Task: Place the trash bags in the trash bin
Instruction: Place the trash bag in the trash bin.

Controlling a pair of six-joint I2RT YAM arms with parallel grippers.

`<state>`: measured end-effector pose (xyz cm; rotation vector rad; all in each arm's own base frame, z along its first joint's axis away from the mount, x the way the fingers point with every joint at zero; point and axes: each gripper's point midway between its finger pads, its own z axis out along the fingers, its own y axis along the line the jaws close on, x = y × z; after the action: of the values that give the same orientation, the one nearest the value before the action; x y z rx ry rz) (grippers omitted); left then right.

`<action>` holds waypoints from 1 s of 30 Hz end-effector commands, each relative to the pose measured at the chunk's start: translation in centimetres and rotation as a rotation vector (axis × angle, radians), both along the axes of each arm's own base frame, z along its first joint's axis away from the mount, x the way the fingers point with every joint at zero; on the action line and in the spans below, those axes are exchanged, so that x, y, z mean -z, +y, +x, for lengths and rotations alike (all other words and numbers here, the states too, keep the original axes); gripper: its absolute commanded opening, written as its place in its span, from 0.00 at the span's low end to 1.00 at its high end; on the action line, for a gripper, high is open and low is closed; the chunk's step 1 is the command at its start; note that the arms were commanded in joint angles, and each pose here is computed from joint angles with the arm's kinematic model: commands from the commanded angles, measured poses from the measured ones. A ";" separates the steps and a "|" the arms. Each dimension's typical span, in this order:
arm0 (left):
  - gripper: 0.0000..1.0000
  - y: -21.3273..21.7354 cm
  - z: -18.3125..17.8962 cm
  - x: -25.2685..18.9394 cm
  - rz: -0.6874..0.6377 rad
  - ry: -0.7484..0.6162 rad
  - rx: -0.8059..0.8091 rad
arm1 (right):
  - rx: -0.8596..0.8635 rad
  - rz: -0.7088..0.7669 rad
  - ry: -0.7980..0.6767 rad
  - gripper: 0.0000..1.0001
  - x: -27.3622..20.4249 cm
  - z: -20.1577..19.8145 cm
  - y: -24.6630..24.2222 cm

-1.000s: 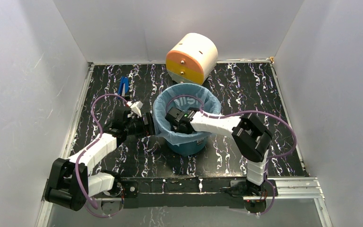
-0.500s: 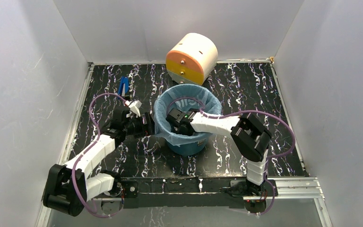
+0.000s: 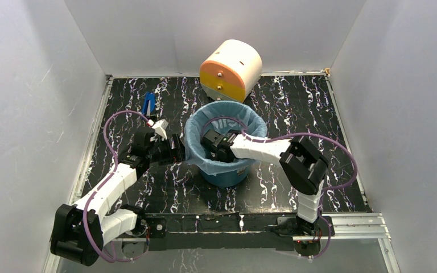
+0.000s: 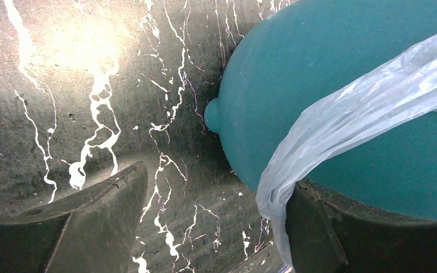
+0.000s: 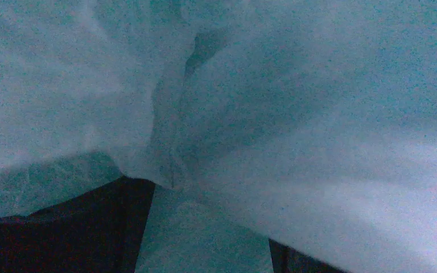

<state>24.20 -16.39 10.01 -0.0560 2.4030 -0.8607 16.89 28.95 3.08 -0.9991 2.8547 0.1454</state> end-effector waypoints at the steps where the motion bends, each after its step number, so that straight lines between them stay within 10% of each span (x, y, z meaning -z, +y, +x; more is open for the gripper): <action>1: 0.79 0.0 0.6 -1.3 0.006 -0.045 0.000 | 0.042 0.091 -0.058 0.77 -4.3 0.9 1.3; 30: 0.80 -0.3 0.9 -2.7 -0.017 -0.072 0.004 | 0.070 0.122 -0.037 0.77 -2.7 0.5 1.4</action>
<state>24.35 -16.40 10.39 -0.0559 2.3929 -0.8596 16.92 29.60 5.71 -0.8926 2.8213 0.2312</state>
